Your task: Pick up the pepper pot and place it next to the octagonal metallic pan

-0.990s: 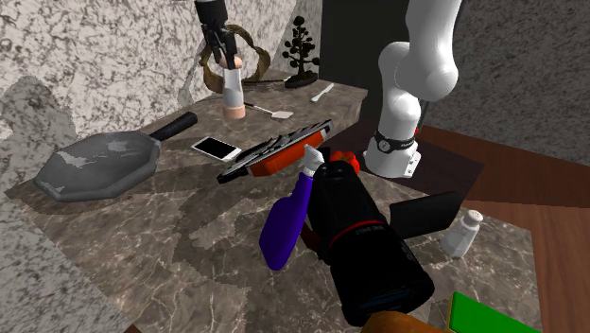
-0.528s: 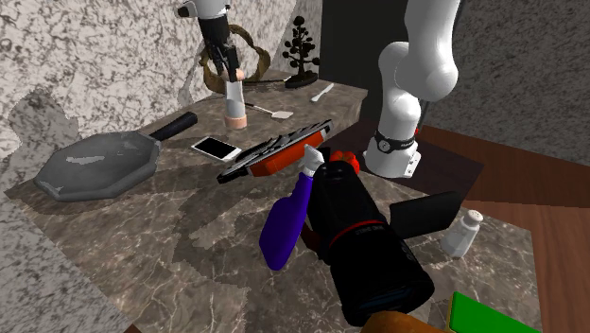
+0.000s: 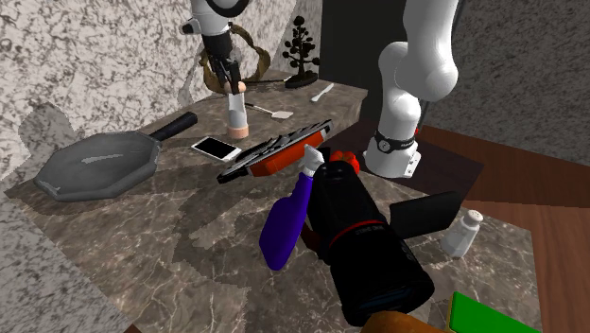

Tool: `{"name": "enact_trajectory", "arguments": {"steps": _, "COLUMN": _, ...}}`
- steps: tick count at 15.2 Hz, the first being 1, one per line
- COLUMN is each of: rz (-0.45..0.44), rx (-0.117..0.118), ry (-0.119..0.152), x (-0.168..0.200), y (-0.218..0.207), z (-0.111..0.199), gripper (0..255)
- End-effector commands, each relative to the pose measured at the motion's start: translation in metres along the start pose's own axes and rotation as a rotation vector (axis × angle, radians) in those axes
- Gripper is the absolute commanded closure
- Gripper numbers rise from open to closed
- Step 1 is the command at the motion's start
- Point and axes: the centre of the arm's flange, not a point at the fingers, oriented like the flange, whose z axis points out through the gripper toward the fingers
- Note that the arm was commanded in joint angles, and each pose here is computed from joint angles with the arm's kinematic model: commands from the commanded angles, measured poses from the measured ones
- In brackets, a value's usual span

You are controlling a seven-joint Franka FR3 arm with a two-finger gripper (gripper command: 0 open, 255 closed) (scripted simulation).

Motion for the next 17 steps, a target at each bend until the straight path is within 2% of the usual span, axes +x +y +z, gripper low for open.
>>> {"name": "enact_trajectory", "arguments": {"steps": 1, "rz": 0.0, "rx": -0.001, "ry": 0.001, "x": 0.001, "y": 0.0, "z": 0.002, "gripper": 255}}
{"name": "enact_trajectory", "arguments": {"steps": 6, "rz": 0.0, "rx": -0.001, "ry": 0.001, "x": 0.001, "y": 0.0, "z": 0.002, "gripper": 255}}
{"name": "enact_trajectory", "arguments": {"steps": 7, "rz": 0.0, "rx": -0.001, "ry": 0.001, "x": 0.001, "y": 0.0, "z": 0.002, "gripper": 0}}
{"name": "enact_trajectory", "arguments": {"steps": 12, "rz": 0.0, "rx": 0.0, "ry": 0.001, "x": 0.001, "y": 0.0, "z": 0.002, "gripper": 0}}
{"name": "enact_trajectory", "arguments": {"steps": 16, "rz": 0.0, "rx": -0.001, "ry": 0.001, "x": 0.001, "y": 0.0, "z": -0.048, "gripper": 0}}
{"name": "enact_trajectory", "arguments": {"steps": 17, "rz": 0.0, "rx": -0.001, "ry": 0.001, "x": 0.001, "y": 0.0, "z": -0.048, "gripper": 0}}
